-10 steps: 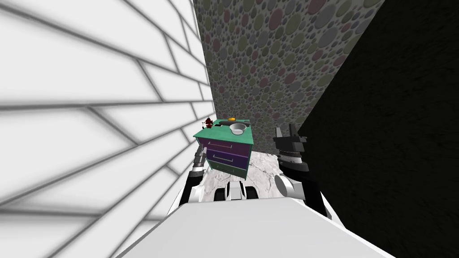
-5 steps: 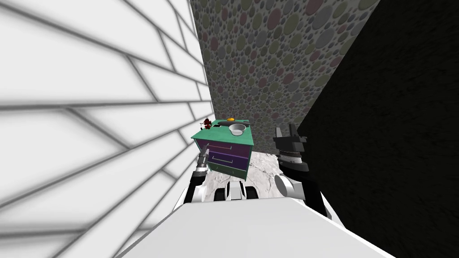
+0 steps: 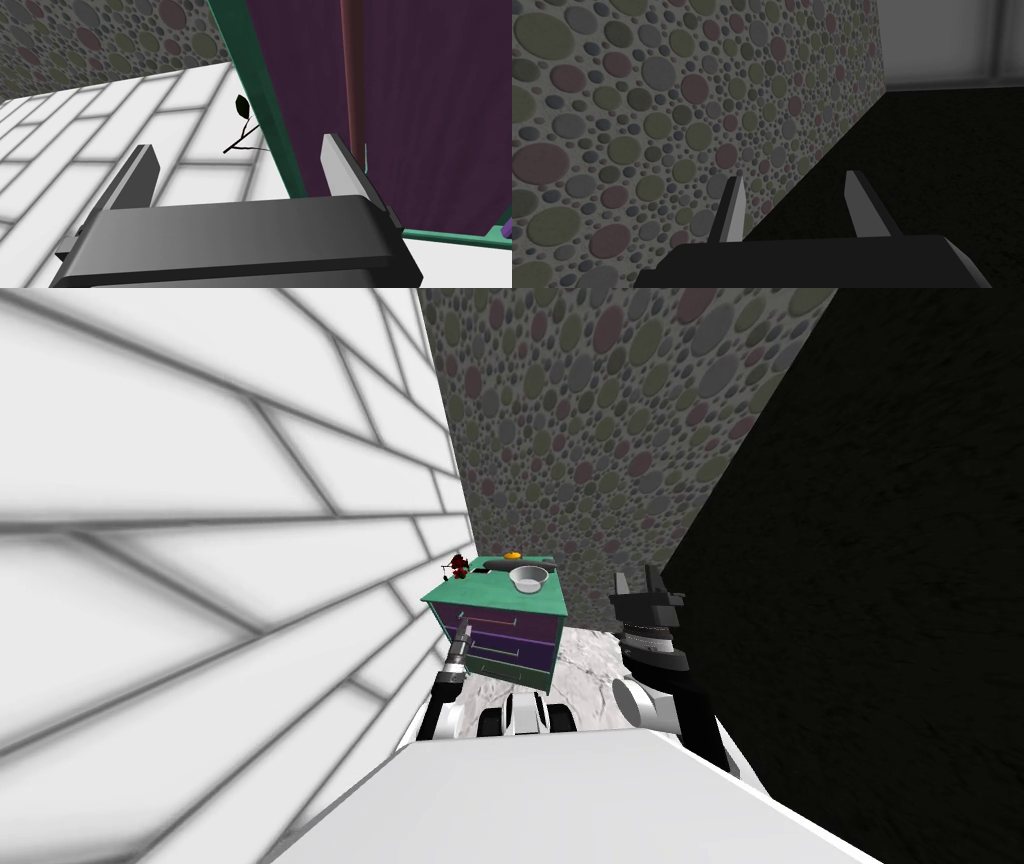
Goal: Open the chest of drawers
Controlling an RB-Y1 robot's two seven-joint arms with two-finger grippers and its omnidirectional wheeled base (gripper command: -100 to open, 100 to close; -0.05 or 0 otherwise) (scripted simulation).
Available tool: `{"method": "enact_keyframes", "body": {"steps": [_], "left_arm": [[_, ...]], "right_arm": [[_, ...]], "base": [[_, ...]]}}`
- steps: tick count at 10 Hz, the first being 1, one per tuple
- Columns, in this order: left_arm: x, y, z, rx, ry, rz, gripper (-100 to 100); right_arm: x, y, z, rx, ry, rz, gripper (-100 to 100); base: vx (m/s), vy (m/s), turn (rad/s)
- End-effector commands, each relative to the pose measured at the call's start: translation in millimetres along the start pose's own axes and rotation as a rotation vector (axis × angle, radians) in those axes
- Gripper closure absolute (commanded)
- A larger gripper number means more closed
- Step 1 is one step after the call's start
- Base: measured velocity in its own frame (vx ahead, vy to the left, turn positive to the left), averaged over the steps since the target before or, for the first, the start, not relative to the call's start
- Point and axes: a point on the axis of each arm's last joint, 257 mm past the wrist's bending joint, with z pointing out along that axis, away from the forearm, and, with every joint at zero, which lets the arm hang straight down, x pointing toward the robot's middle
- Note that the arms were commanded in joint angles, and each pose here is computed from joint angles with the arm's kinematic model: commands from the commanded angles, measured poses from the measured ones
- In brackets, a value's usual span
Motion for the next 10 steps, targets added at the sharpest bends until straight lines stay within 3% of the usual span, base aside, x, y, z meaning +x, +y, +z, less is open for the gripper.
{"method": "enact_keyframes", "body": {"steps": [1,8,9,10], "left_arm": [[11.2,21.3,-5.1,-0.036,0.031,0.019,-100],[33.9,68.8,-18.3,-0.121,0.105,0.066,-100],[30.0,65.8,-17.9,-0.114,0.098,0.061,-100],[25.4,70.4,-6.8,-0.101,0.098,0.062,-100]], "right_arm": [[0.0,0,0.0,0.000,0.000,0.000,0],[0.0,0,0.0,0.000,0.000,0.000,0],[0.0,0,0.0,0.000,0.000,0.000,0],[0.0,0,0.0,0.000,0.000,0.000,0]], "base": [[0.041,0.025,-0.067],[0.035,0.019,-0.051],[0.016,0.008,-0.011],[-0.049,-0.002,-0.015]]}}
